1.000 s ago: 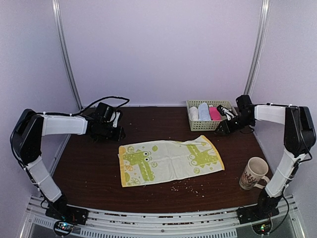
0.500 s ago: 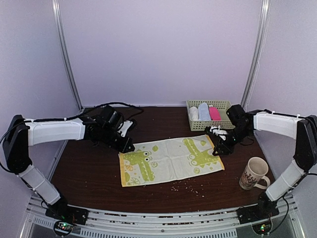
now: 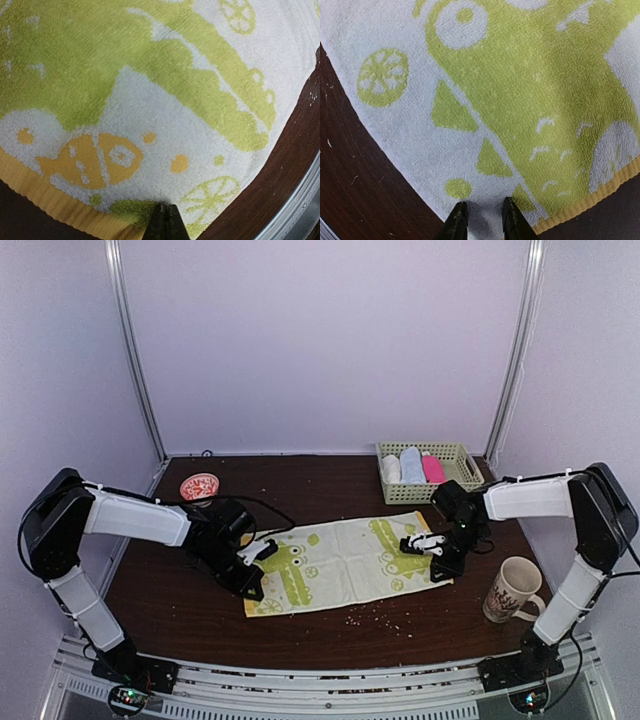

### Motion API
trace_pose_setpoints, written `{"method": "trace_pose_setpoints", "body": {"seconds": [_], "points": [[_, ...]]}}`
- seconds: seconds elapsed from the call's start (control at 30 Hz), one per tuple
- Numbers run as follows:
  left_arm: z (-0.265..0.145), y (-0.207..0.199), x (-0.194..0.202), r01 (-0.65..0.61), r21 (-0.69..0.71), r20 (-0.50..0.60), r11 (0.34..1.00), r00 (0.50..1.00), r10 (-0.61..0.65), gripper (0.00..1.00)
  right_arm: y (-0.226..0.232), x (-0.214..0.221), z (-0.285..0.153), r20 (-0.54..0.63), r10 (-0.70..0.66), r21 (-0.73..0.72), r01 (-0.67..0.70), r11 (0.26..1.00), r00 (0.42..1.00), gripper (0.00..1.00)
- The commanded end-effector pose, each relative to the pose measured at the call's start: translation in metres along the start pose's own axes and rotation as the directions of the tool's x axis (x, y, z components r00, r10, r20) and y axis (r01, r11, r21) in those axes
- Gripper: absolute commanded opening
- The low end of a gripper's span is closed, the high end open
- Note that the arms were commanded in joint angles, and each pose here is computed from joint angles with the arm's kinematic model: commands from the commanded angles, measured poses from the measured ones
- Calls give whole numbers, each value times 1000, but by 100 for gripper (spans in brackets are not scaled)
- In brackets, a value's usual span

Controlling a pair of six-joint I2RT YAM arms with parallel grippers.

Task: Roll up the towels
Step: Move the towel to the center of the board.

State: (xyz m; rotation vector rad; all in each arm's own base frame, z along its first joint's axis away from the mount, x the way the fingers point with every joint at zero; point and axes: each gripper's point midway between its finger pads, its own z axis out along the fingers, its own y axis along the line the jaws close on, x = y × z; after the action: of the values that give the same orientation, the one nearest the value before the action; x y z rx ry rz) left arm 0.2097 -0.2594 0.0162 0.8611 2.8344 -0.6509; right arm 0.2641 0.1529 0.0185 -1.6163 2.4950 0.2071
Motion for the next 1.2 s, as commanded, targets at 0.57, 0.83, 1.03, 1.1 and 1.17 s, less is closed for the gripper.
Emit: {"method": "trace_pose_setpoints", "body": {"seconds": [0.57,0.83,1.03,1.1,1.17], "points": [[-29,57,63,71,-263,-239,962,961,-136,0,90,27,0,-214,-140,-170,105,980,967,27],[-75,20,-20,-77,-161,-24,984,997,74,26,68,-41,-63,76,-101,-113,109,988,992,42],[-146,67,-96,11,-326,284,945,955,87,48,1,-78,-113,303,68,-17,-66,998,951,46],[-161,84,-115,71,-320,391,945,918,63,53,-29,-84,-123,394,159,27,-184,983,906,48],[-164,94,-130,110,-295,460,949,887,40,55,-53,-85,-125,439,235,39,-279,959,867,48]]}}
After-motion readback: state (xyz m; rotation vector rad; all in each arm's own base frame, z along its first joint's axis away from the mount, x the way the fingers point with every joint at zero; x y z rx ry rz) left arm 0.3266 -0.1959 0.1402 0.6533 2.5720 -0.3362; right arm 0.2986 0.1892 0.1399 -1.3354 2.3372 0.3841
